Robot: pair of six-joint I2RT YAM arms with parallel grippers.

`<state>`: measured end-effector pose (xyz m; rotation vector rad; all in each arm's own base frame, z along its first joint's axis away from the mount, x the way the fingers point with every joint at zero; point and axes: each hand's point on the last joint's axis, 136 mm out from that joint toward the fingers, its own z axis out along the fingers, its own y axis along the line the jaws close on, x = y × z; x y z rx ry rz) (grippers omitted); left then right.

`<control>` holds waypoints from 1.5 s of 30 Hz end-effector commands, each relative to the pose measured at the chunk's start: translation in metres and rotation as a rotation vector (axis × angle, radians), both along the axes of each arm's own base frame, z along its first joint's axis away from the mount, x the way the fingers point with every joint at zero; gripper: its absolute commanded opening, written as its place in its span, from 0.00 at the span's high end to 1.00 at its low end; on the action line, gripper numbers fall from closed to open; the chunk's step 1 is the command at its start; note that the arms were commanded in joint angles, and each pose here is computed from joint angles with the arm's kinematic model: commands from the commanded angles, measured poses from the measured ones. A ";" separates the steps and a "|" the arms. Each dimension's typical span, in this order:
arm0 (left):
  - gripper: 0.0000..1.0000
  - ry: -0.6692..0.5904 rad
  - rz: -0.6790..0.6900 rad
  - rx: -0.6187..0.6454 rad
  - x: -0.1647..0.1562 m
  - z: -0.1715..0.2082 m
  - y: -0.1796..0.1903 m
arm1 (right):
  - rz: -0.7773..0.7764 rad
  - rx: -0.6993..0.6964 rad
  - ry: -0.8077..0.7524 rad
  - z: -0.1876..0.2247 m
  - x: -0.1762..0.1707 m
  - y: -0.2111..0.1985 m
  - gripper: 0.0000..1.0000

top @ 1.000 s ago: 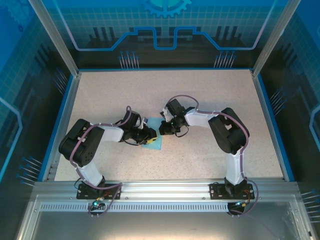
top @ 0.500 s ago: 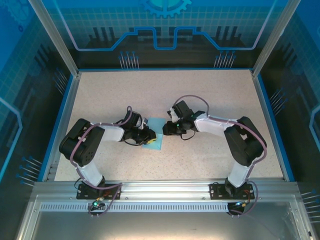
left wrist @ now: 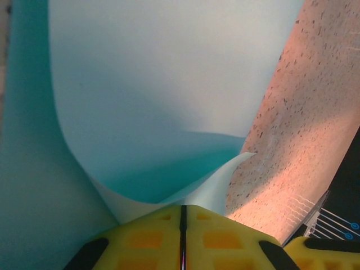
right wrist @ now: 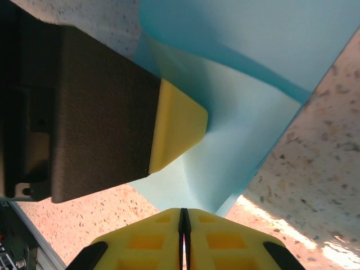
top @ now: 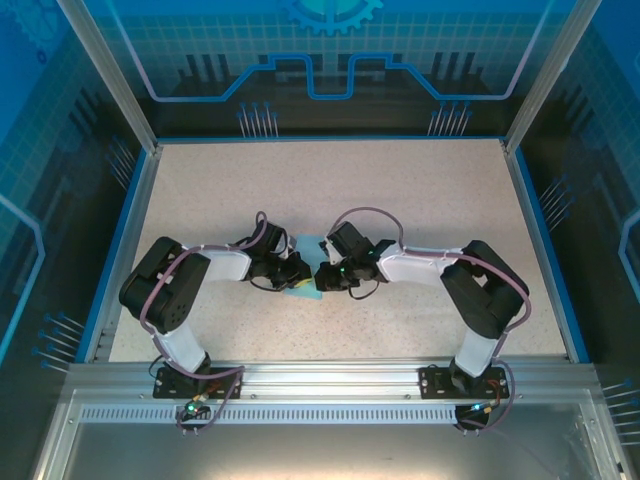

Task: Fold a paper plane with a square sheet of paper (pick it up from the middle)
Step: Fold the triangle a second time at the center of the table.

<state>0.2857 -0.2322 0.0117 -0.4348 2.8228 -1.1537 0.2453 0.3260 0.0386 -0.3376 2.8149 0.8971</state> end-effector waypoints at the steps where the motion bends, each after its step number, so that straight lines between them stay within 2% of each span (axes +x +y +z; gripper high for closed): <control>1: 0.93 0.082 0.007 0.129 -0.019 -0.026 0.019 | 0.013 0.015 0.048 -0.011 -0.011 0.008 0.91; 9: 0.93 0.081 -0.001 0.129 -0.021 -0.026 0.018 | 0.012 0.000 0.061 -0.020 -0.010 0.012 0.91; 19: 0.93 0.086 0.012 0.145 -0.021 -0.029 0.020 | 0.016 -0.085 0.100 -0.040 -0.024 -0.008 0.91; 24: 0.93 0.097 0.033 0.158 -0.020 -0.031 0.023 | 0.022 -0.109 0.060 -0.026 -0.022 -0.012 0.90; 30: 0.93 0.103 0.043 0.156 -0.020 -0.031 0.023 | 0.074 -0.071 -0.001 0.000 -0.024 0.007 0.90; 36: 0.93 0.106 0.044 0.156 -0.020 -0.031 0.023 | 0.071 -0.086 0.023 -0.014 -0.023 0.013 0.90; 45: 0.93 0.098 0.043 0.151 -0.019 -0.028 0.022 | 0.030 -0.142 0.059 -0.035 -0.023 -0.003 0.90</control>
